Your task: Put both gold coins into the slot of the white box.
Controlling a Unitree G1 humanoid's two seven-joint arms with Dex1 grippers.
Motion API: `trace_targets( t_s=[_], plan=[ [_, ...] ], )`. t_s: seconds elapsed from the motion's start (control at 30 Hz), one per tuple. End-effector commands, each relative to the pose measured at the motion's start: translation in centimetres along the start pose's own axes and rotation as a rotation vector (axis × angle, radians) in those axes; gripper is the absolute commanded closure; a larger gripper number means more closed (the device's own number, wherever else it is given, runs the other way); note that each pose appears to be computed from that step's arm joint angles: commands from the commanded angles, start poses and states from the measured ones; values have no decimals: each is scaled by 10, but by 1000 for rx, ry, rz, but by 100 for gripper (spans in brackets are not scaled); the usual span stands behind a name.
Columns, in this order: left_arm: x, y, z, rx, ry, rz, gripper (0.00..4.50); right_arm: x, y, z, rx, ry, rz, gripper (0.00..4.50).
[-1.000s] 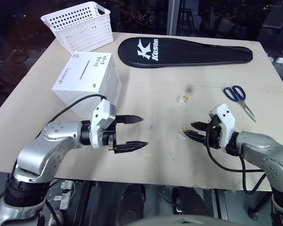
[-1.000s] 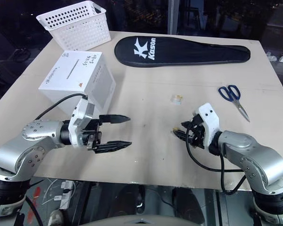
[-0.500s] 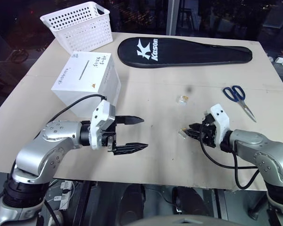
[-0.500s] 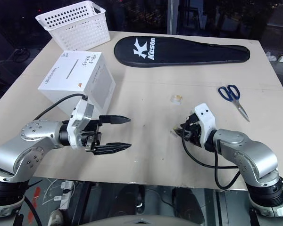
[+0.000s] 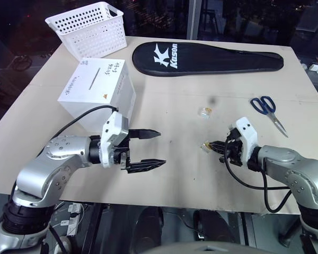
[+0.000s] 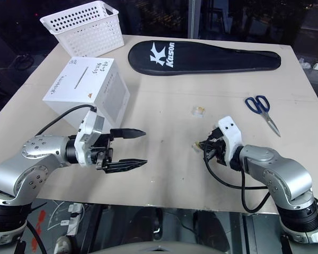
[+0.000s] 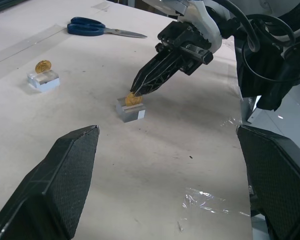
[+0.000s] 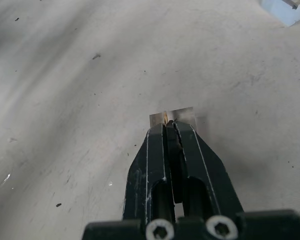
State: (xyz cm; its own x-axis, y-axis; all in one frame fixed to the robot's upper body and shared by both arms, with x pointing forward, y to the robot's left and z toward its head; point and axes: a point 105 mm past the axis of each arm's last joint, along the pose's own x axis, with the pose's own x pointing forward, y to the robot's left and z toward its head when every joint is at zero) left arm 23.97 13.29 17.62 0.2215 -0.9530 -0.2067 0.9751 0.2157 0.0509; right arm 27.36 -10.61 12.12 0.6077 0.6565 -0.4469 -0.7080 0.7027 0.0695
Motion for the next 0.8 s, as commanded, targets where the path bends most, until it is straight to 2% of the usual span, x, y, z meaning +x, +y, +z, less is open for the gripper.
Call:
trace_targets(
  t_s=[0.03, 0.3, 0.43, 0.47, 0.6, 0.63, 0.67, 0.7, 0.73, 0.77, 0.8],
  plan=[
    [0, 2, 14, -18, -66, 9, 0, -10, 3, 16, 3, -79, 31, 445],
    [12, 2, 33, -196, -158, -59, 0, -31, 19, 46, 51, -237, 169, 445],
    [26, 2, 41, -217, -186, -97, 87, -40, 36, 66, 54, -319, 267, 450],
    [31, 1, 42, -219, -190, -108, 135, -42, 41, 72, 51, -339, 296, 450],
    [40, 1, 43, -220, -197, -142, 135, -45, 52, 83, 45, -367, 353, 450],
    [43, 3, 44, -219, -207, -143, 175, -46, 57, 85, 37, -369, 372, 450],
    [44, 4, 46, -219, -215, -143, 182, -47, 59, 86, 33, -370, 384, 450],
    [45, 5, 46, -218, -220, -142, 209, -48, 61, 88, 30, -371, 392, 450],
    [46, 6, 47, -218, -223, -141, 282, -49, 63, 89, 27, -371, 400, 450],
    [45, 6, 47, -216, -222, -140, 313, -51, 64, 90, 26, -371, 402, 450],
    [45, 7, 47, -215, -222, -140, 313, -52, 65, 91, 24, -370, 404, 450]
  ],
)
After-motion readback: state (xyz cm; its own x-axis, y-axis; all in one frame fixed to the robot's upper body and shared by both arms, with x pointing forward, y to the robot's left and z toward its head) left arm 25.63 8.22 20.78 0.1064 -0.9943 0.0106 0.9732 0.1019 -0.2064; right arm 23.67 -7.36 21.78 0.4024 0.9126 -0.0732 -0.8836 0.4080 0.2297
